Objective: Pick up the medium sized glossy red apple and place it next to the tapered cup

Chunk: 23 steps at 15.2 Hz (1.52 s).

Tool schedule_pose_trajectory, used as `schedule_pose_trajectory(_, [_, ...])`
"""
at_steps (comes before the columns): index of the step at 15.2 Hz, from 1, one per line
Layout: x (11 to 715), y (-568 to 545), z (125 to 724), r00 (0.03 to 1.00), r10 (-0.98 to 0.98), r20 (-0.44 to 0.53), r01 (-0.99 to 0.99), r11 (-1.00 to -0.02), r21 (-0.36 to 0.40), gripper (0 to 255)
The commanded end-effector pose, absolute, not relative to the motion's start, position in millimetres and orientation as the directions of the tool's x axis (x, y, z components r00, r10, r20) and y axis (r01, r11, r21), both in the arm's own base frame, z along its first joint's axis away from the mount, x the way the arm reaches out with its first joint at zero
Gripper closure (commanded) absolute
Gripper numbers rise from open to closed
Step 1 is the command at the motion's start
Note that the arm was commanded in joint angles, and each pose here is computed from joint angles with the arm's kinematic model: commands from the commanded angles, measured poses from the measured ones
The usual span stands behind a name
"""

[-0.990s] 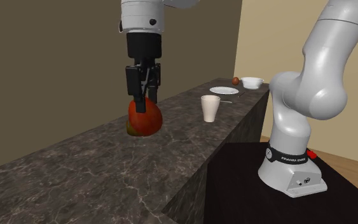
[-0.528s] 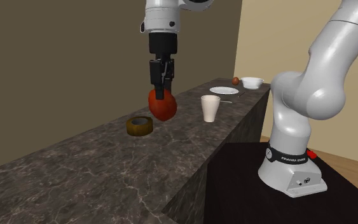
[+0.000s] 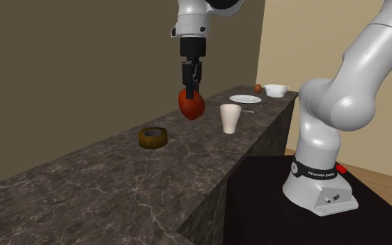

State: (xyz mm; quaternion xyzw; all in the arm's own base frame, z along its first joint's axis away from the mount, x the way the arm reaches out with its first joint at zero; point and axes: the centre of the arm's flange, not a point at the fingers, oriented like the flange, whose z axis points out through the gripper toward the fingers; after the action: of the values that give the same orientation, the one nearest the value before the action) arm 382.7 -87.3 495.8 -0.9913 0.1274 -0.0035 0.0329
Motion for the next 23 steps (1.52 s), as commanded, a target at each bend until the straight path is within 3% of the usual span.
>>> schedule_pose_trajectory(1, [368.8, -113.6, 496.5, 0.968, -0.251, -0.001, -0.251, -0.966, -0.067, 255])
schedule_pose_trajectory(18, [281.7, -320.4, 496.7, 0.968, -0.251, -0.001, -0.251, -0.966, -0.067, 255])
schedule_pose_trajectory(23, [278.9, -327.0, 475.6, 0.968, -0.251, -0.001, -0.251, -0.966, -0.067, 255])
